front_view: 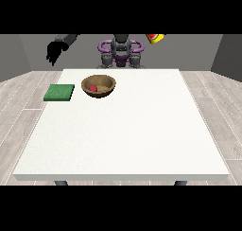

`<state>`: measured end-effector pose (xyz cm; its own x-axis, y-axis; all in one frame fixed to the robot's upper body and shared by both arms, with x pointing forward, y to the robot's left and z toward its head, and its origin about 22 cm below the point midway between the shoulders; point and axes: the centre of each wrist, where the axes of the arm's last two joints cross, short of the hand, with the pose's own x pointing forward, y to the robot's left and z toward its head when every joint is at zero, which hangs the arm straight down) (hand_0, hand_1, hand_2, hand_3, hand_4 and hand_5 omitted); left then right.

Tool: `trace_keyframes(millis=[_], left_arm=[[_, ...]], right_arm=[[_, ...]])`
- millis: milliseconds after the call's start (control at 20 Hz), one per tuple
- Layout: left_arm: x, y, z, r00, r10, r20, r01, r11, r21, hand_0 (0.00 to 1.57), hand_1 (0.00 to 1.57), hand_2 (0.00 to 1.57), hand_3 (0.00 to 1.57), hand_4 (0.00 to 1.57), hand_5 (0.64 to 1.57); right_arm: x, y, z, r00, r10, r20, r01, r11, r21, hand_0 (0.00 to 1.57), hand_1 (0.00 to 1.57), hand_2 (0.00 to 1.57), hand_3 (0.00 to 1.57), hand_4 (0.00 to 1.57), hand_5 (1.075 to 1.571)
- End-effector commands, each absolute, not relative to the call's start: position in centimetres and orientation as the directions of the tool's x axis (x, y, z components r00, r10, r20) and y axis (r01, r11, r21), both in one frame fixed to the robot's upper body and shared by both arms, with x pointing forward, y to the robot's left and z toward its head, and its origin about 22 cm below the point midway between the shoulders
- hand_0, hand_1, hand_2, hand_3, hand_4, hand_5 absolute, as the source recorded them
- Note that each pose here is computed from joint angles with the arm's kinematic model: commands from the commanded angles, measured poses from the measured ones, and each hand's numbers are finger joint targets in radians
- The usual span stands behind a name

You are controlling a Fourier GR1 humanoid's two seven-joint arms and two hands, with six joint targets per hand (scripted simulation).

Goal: Pick the cup and pour the ball into the bowl, then pick the bowl and place it on the pad

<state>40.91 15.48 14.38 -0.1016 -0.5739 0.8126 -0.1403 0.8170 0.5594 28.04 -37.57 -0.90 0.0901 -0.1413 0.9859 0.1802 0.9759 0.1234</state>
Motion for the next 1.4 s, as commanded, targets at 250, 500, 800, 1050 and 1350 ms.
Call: trace_keyframes(millis=[250, 500, 800, 1050, 1350], left_arm=[[40.6, 28.9, 19.4, -0.214, -0.144, 0.966, 0.053, 0.986, 0.159, 0.00, 0.00, 0.00, 0.00, 1.06, 1.561], [39.7, 33.2, 22.8, -0.282, -0.141, 0.949, 0.053, 0.985, 0.162, 0.00, 0.00, 0.00, 0.00, 1.05, 1.558], [37.3, 38.4, 21.1, -0.248, -0.153, 0.957, -0.005, 0.988, 0.156, 0.00, 0.00, 0.00, 0.00, 1.00, 1.544], [37.0, 35.6, 23.2, -0.306, -0.149, 0.940, 0.037, 0.985, 0.168, 0.00, 0.00, 0.00, 0.00, 1.01, 1.535], [35.5, 39.6, 24.9, -0.357, -0.162, 0.920, -0.028, 0.986, 0.162, 0.00, 0.00, 0.00, 0.00, 1.02, 1.536]], right_arm=[[26.6, -34.1, -5.1, 0.093, -0.205, 0.974, 0.261, 0.950, 0.175, 0.00, 0.00, 0.00, 0.00, 0.73, 1.566], [27.2, -31.9, -7.2, 0.000, -0.235, 0.972, 0.265, 0.937, 0.227, 0.00, 0.00, 0.00, 0.00, 0.74, 1.568], [29.1, -29.6, -7.4, 0.045, -0.221, 0.974, 0.191, 0.959, 0.209, 0.00, 0.00, 0.00, 0.00, 0.60, 1.557], [28.0, -30.5, -10.6, 0.019, -0.245, 0.969, 0.242, 0.942, 0.233, 0.00, 0.00, 0.00, 0.00, 0.55, 1.558], [31.8, -30.2, -8.0, -0.030, -0.243, 0.970, 0.207, 0.947, 0.244, 0.00, 0.00, 0.00, 0.00, 0.48, 1.548]])
